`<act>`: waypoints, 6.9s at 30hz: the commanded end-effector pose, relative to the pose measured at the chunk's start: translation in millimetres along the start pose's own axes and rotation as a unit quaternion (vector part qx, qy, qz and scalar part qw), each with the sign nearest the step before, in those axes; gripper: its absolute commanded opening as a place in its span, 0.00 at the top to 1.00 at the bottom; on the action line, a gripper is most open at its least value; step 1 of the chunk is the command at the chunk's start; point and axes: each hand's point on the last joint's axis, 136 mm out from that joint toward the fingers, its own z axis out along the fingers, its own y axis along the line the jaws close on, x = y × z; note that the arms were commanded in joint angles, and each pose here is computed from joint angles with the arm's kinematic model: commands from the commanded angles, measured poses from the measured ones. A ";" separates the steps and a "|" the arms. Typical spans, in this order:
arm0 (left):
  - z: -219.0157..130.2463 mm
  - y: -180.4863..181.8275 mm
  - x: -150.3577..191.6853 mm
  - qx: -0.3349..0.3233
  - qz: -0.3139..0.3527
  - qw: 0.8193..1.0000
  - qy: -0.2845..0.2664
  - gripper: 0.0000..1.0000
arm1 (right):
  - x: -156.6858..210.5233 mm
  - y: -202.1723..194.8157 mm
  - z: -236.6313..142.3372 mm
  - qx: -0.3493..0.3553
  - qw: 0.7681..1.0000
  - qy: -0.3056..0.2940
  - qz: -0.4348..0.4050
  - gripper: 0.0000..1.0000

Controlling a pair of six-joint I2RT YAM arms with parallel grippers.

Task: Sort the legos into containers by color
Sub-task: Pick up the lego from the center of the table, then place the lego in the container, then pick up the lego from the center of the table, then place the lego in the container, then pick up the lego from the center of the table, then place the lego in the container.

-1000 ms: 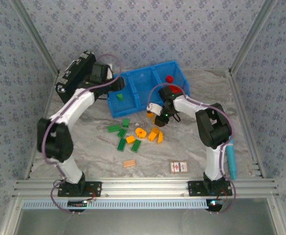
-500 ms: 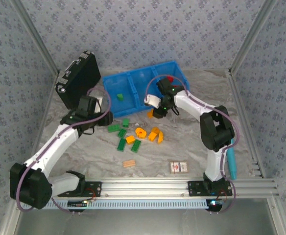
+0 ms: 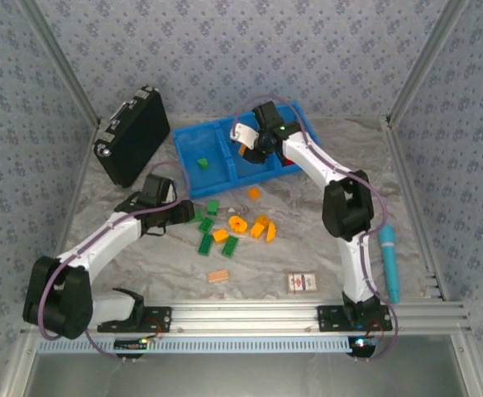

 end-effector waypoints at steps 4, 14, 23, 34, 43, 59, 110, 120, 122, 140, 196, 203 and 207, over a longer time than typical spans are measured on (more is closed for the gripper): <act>27.0 -14.7 6.2 0.011 -0.010 0.999 0.031 0.26 | -6.0 -27.8 21.8 0.026 0.999 0.002 0.028 0.75; 53.3 -25.0 -5.9 -0.001 0.013 0.999 0.034 0.19 | 5.1 -23.0 40.5 0.009 0.999 0.016 0.029 0.67; 66.9 -18.1 0.4 -0.025 0.015 0.998 0.049 0.19 | 13.2 -15.7 44.1 -0.001 0.999 0.024 0.032 0.56; 74.6 -10.2 6.8 -0.045 0.021 0.997 0.056 0.19 | 4.2 -19.5 41.4 0.013 0.999 0.017 0.032 0.50; 82.1 -4.1 14.8 -0.052 0.017 0.997 0.060 0.31 | -5.1 -28.6 17.0 0.023 0.999 0.004 0.033 0.51; 39.4 -8.6 0.7 -0.080 0.083 0.993 0.032 0.44 | 27.5 6.8 -47.3 0.019 0.997 0.002 0.072 0.50; 82.3 -55.2 -185.9 -0.105 0.205 0.967 -0.106 0.27 | 146.6 207.5 -70.1 -0.036 0.839 0.052 0.541 0.44; 54.1 -70.6 -199.9 -0.079 0.200 0.967 -0.137 0.23 | 150.3 212.0 -51.2 -0.042 0.843 0.066 0.532 0.46; 42.3 -75.6 -205.6 -0.071 0.199 0.966 -0.150 0.23 | 150.3 213.4 -47.7 -0.045 0.844 0.071 0.530 0.46; -93.0 -108.0 -203.5 0.037 0.196 0.957 -0.211 0.22 | 154.9 205.0 -39.8 -0.056 0.859 0.098 0.499 0.78; 67.3 -100.1 -9.4 -0.013 0.206 0.978 -0.003 0.23 | 10.2 -12.5 38.4 -0.011 0.952 -0.041 0.303 0.66; 79.1 -97.8 -8.8 -0.025 0.203 0.979 0.005 0.24 | 12.2 -15.2 36.4 -0.013 0.952 -0.042 0.303 0.64; 85.7 -96.8 -6.7 -0.030 0.205 0.978 0.011 0.31 | 9.9 -13.7 27.0 -0.028 0.947 -0.052 0.315 0.64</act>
